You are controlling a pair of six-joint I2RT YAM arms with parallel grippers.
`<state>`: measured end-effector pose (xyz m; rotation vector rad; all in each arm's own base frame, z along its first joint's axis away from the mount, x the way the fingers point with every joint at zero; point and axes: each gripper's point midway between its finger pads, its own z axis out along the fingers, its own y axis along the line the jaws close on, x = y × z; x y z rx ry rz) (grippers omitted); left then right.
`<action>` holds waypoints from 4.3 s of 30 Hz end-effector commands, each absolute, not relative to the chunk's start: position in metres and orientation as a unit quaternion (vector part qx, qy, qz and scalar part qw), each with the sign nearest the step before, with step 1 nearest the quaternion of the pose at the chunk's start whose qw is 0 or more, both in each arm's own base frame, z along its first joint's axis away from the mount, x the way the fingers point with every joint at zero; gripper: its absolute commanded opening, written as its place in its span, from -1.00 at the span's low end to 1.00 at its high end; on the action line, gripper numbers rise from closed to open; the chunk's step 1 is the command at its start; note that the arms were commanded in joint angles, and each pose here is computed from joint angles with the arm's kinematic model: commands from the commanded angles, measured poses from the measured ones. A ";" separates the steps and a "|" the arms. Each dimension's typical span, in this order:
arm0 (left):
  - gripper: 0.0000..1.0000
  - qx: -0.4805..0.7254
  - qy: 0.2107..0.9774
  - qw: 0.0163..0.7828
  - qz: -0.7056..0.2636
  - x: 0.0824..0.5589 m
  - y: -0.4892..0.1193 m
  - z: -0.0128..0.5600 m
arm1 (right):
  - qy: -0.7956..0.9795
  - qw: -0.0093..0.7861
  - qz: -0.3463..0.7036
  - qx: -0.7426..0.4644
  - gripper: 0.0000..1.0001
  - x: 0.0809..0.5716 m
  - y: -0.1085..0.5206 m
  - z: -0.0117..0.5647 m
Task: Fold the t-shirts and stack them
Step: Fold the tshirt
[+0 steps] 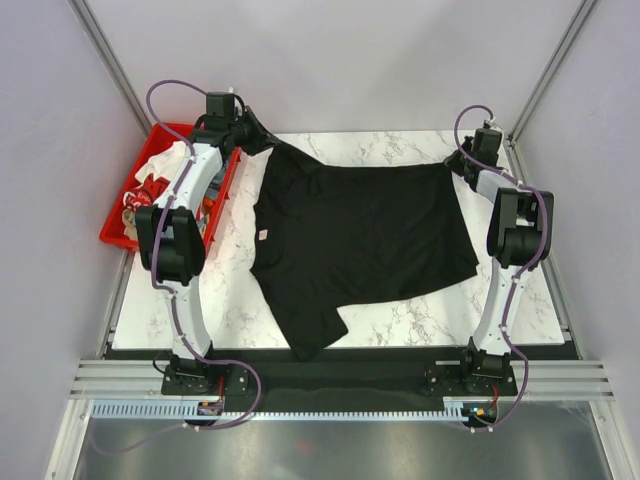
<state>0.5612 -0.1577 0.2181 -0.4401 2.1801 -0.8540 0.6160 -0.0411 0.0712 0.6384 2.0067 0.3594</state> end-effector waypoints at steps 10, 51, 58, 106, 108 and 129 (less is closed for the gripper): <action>-0.95 -0.171 0.876 0.307 -0.330 0.495 -0.156 0.200 | 0.824 0.483 0.141 0.261 -1.00 0.576 -0.042 0.107; -0.95 -0.206 0.921 0.202 -0.262 0.364 -0.155 0.111 | 0.857 0.422 0.087 0.281 -1.00 0.513 -0.060 0.094; -0.95 -0.204 0.917 0.214 -0.267 0.359 -0.155 0.122 | 0.863 0.407 0.078 0.289 -1.00 0.497 -0.064 0.089; -0.13 -0.143 0.908 0.238 -0.313 0.408 -0.153 0.140 | 0.881 0.393 0.207 0.161 -0.59 0.441 0.114 0.125; -0.14 -0.143 0.911 0.224 -0.315 0.412 -0.155 0.128 | 0.871 0.413 0.231 0.131 -0.66 0.439 0.144 0.128; -0.13 -0.187 0.924 0.184 -0.278 0.440 -0.131 0.064 | 0.822 0.441 0.353 -0.062 -0.56 0.383 0.332 0.073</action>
